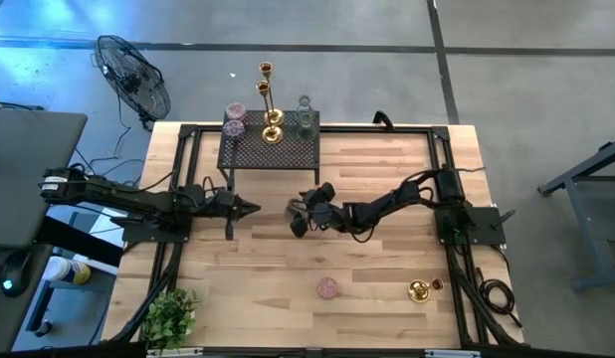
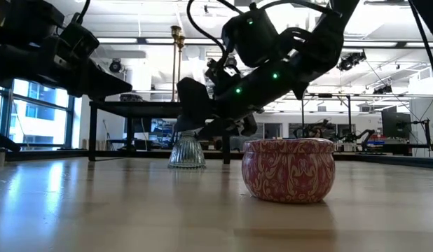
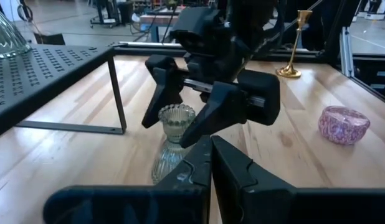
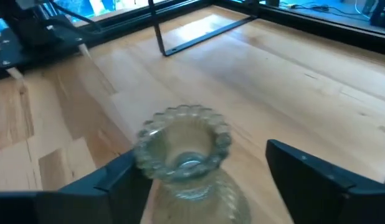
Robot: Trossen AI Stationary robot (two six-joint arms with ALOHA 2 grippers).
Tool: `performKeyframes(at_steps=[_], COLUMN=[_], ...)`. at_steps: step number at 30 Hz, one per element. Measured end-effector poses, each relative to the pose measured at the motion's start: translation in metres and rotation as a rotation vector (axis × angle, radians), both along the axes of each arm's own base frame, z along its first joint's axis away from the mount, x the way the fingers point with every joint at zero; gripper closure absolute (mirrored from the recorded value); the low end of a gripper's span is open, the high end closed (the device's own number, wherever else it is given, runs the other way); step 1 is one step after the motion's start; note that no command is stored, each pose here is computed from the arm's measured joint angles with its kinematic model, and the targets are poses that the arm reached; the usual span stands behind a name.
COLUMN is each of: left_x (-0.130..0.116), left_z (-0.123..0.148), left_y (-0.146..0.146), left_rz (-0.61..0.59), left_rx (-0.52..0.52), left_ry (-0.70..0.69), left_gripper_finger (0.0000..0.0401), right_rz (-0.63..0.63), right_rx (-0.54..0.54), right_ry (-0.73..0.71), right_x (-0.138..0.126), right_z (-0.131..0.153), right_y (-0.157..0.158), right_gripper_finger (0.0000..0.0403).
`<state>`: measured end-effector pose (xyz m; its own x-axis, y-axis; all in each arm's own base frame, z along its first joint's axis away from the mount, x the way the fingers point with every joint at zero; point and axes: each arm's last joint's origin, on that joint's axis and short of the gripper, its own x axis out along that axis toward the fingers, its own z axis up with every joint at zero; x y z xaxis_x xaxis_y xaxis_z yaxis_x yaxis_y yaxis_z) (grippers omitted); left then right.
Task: Pick & Place candle stick holders
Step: Put the green glass candle holder on the shelf aligned with the other green glass candle holders
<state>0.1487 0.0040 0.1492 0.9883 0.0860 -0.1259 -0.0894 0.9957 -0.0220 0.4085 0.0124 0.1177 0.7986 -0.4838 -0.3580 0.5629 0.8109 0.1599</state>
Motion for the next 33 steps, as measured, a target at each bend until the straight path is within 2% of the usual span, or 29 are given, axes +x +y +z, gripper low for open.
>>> performKeyframes(at_steps=[9, 11, 18, 22, 26, 30, 33], left_x=[0.000, 0.000, 0.000, -0.001, -0.001, -0.001, -0.001], left_z=[0.000, 0.000, -0.001, -0.002, -0.002, -0.002, -0.002], left_y=[0.000, 0.000, 0.000, 0.000, 0.001, 0.001, 0.001], left_rz=[0.015, 0.015, 0.016, 0.016, 0.018, 0.033, 0.035], left_rx=[0.002, 0.002, 0.002, 0.002, 0.003, 0.005, 0.005], left_ry=[0.002, 0.002, 0.005, 0.013, 0.016, 0.017, 0.018], left_gripper_finger=[0.0398, 0.0398, 0.0398, 0.0398, 0.0398, 0.0398, 0.0398], right_rz=[0.074, 0.087, 0.139, 0.066, -0.021, -0.061, -0.046], right_rx=[-0.047, -0.069, -0.118, -0.164, -0.190, -0.183, -0.170], right_ry=[0.006, 0.013, -0.065, -0.107, -0.092, -0.085, -0.079], right_x=[0.001, 0.000, -0.011, -0.028, -0.040, -0.042, -0.043], right_z=[0.004, 0.008, 0.064, 0.108, 0.133, 0.137, 0.137], right_y=[0.011, 0.013, 0.030, 0.030, 0.002, -0.038, -0.064], right_gripper_finger=[0.0262, 0.0282, 0.0280, 0.0259, 0.0263, 0.0277, 0.0274])
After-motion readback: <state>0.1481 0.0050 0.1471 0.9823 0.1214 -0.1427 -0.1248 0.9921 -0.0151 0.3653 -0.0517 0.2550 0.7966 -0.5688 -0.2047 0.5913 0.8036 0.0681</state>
